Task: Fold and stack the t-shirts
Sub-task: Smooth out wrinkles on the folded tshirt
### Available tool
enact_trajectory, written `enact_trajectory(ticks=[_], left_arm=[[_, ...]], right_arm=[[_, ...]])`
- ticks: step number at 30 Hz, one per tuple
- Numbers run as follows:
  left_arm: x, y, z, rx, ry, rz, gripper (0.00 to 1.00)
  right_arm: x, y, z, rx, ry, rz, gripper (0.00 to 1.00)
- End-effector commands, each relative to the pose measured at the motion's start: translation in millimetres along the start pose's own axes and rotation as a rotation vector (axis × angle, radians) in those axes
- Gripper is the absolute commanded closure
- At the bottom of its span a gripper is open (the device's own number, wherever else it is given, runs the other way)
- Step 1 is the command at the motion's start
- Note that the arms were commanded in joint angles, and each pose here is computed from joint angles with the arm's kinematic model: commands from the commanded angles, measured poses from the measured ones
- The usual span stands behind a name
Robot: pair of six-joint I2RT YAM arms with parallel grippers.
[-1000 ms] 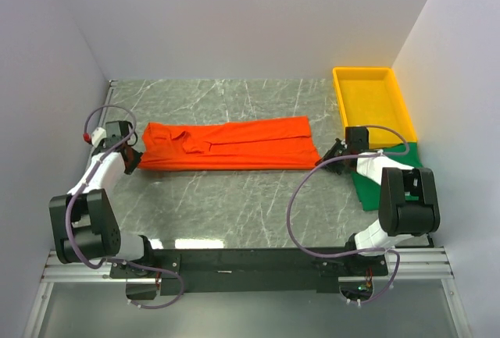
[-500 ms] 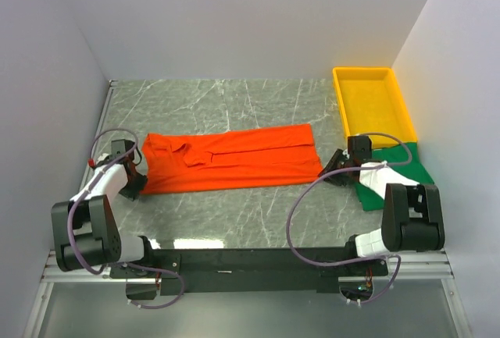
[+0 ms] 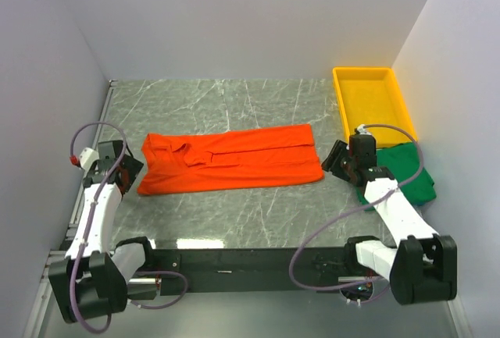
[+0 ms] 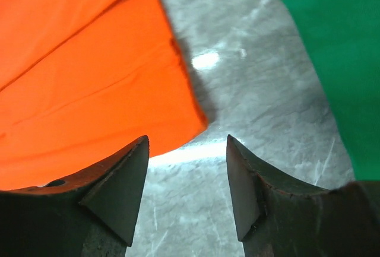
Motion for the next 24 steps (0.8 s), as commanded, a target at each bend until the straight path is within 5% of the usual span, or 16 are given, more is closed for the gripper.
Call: enact_trajectory(ticks=[1,8,11,24], left_arm=[[-5.4,-23.5,-21.0,-0.085,0.006,0.071,0.03],[-73.9,-47.5,13.8,-0.037,0.067,0.578,0.06],[-100.7,-48.1,24.7,-0.044,0.088,0.666,0.02],[-167.8,-6.6,41.4,0.040,0.149,0.613,0.05]], right_arm=[[13.1,-18.1,-6.5,-0.079,-0.077,-0.039,0.38],[23.9,-27.5,11.7,-0.060,-0.150,-0.106,0.38],[23.1,-26.1,16.0,-0.051,-0.164,-0.109,0.38],[20.1,-28.1,23.1,-0.038,-0.195,-0.147,0.38]])
Point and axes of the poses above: each gripper's point midway between its finger pads, its own y axis out along the fingers, its own x axis along the line the jaws close on, z = x × y, the point moved 8 cm from there along -y, back along the fingers, and after that the axes turned 13 degrees about y, right-handed, at the moved point
